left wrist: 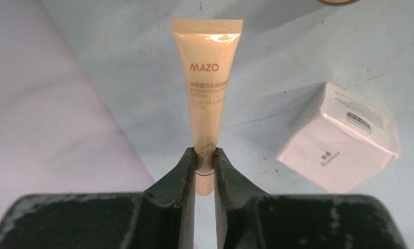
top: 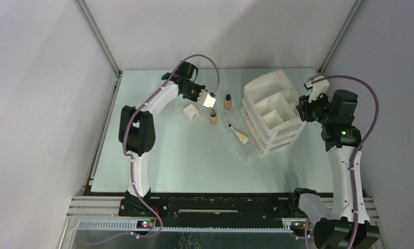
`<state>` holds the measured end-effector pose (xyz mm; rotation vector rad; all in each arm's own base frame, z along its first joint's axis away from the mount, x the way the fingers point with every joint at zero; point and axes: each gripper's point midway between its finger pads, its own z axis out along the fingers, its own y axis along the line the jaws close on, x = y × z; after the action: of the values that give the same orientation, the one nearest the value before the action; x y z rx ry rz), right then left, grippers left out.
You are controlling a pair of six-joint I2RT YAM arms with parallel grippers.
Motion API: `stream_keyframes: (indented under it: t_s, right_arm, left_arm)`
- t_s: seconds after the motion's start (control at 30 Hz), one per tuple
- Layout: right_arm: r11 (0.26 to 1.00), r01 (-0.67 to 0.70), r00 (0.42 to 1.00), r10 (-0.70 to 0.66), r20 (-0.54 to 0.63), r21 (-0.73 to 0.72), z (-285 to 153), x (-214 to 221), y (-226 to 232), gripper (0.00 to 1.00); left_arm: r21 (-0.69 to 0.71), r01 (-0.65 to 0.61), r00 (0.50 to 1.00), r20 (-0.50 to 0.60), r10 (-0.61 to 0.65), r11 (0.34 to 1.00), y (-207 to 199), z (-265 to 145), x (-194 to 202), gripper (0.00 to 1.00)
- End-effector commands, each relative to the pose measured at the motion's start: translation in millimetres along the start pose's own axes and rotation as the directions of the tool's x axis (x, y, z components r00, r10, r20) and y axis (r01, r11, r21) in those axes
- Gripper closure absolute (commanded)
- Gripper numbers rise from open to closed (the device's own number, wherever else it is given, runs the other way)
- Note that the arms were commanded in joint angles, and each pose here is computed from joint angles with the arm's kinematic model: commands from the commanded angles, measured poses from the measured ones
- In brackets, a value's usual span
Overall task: Organize the makeup
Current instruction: Pick up the makeup from the center of the board, then place the makeup in the drawer.
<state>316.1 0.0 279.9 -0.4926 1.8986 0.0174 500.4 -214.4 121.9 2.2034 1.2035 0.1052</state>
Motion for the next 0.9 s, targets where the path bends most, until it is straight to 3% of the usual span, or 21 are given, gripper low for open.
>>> stream_keyframes:
  t_s: [0.0, 0.37, 0.6, 0.87]
  right_arm:
    - [0.999, -0.025, 0.998, 0.024, -0.060, -0.021, -1.6, 16.5, 7.3, 0.51]
    - [0.999, -0.021, 0.998, 0.020, -0.056, -0.026, -2.3, 14.9, 9.2, 0.51]
    - [0.999, -0.020, 0.998, 0.019, -0.056, -0.026, -1.9, 15.1, 9.2, 0.51]
    - [0.999, -0.021, 0.998, 0.020, -0.053, -0.028, -2.7, 14.4, 9.7, 0.51]
  left_arm:
    - [-0.112, -0.011, 0.998, 0.061, 0.018, 0.994, 12.9, -52.6, -32.2, 0.99]
    - [-0.069, -0.198, 0.974, 0.099, 0.205, 0.978, -24.9, -55.0, -122.6, 0.96]
    - [-0.035, -0.302, 0.946, 0.112, 0.304, 0.953, -27.8, -18.6, -184.9, 0.96]
    - [-0.005, -0.342, 0.931, 0.135, 0.340, 0.940, -26.8, 27.3, -221.1, 0.95]
